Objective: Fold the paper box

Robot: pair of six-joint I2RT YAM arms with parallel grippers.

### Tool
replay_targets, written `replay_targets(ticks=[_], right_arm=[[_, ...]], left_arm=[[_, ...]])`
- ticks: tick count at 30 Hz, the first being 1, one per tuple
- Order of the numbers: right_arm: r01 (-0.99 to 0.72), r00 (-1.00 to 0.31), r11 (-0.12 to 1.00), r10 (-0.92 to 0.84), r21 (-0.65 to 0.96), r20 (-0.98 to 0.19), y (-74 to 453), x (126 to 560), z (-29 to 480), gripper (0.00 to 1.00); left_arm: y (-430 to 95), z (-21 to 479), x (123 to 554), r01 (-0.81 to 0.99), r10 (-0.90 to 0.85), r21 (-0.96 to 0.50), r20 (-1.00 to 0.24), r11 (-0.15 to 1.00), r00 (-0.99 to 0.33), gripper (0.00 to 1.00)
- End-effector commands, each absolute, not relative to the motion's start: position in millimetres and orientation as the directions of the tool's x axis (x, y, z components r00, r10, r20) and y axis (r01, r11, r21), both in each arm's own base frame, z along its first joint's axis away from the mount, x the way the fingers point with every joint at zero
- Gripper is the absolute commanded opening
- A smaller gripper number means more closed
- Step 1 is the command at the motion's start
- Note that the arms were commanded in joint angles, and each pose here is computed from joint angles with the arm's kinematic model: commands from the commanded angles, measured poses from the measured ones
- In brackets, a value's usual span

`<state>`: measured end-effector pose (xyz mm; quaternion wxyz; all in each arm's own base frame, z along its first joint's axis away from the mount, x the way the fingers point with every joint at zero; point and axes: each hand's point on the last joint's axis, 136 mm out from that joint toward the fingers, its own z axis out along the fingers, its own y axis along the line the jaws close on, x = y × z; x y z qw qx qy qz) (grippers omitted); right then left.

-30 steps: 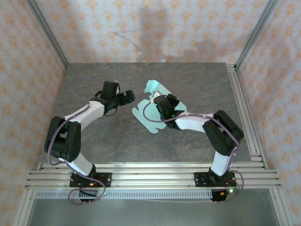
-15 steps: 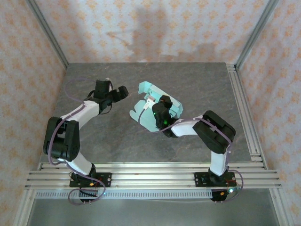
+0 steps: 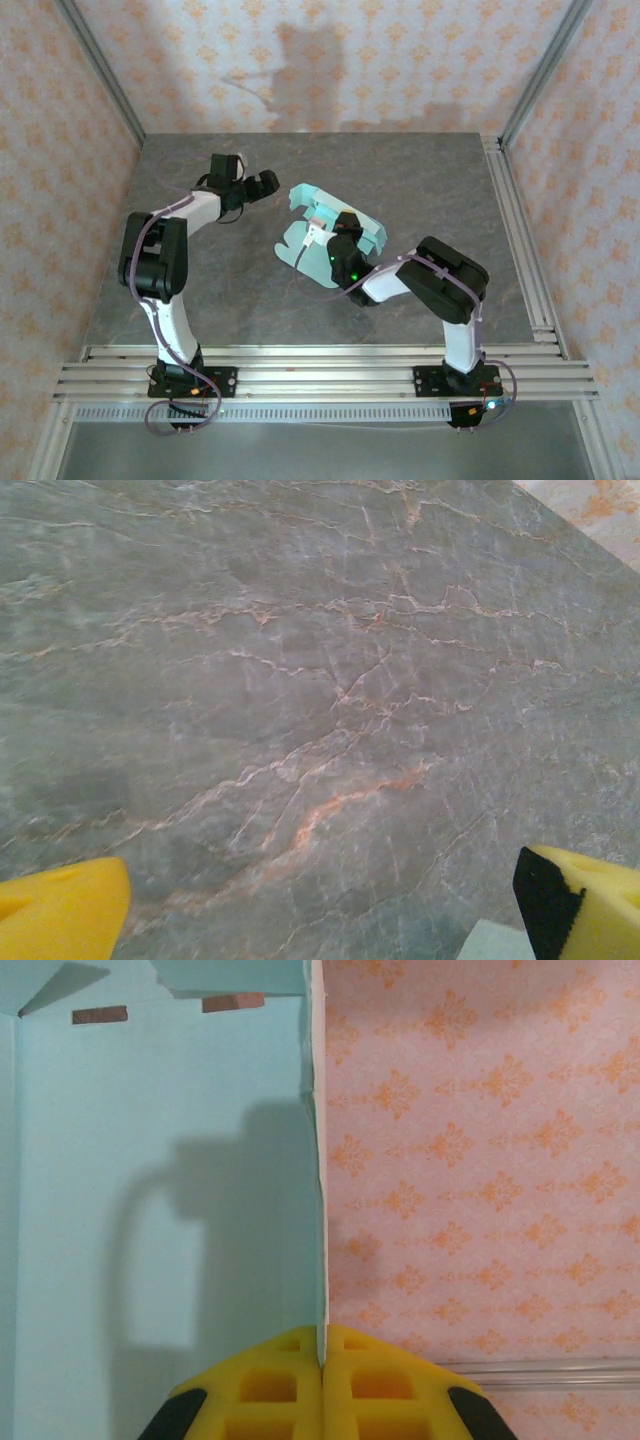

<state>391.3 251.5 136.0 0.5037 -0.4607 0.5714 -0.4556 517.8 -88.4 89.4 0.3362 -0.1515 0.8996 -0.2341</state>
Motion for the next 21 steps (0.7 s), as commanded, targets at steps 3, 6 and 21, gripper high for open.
replay_targets(ticks=[3,6,21], right_arm=[[-0.06,-0.052,0.183,-0.982,-0.981,-0.18,256.2,388.7,133.7,0.0],[-0.079,-0.056,0.184,-0.982,-0.98,-0.18,256.7,388.9,130.2,0.0],[-0.148,-0.092,0.211,-0.976,-0.966,-0.199,257.3,390.2,124.0,0.0]], left_arm=[[-107.9,74.5,527.6,-0.06,-0.355,-0.52,-0.489,0.852,-0.797,0.89],[-128.6,71.0,532.6,-0.001,-0.299,-0.533,-0.473,0.846,-0.829,0.83],[-166.8,80.0,514.3,0.085,-0.266,-0.563,-0.512,0.822,-0.817,0.77]])
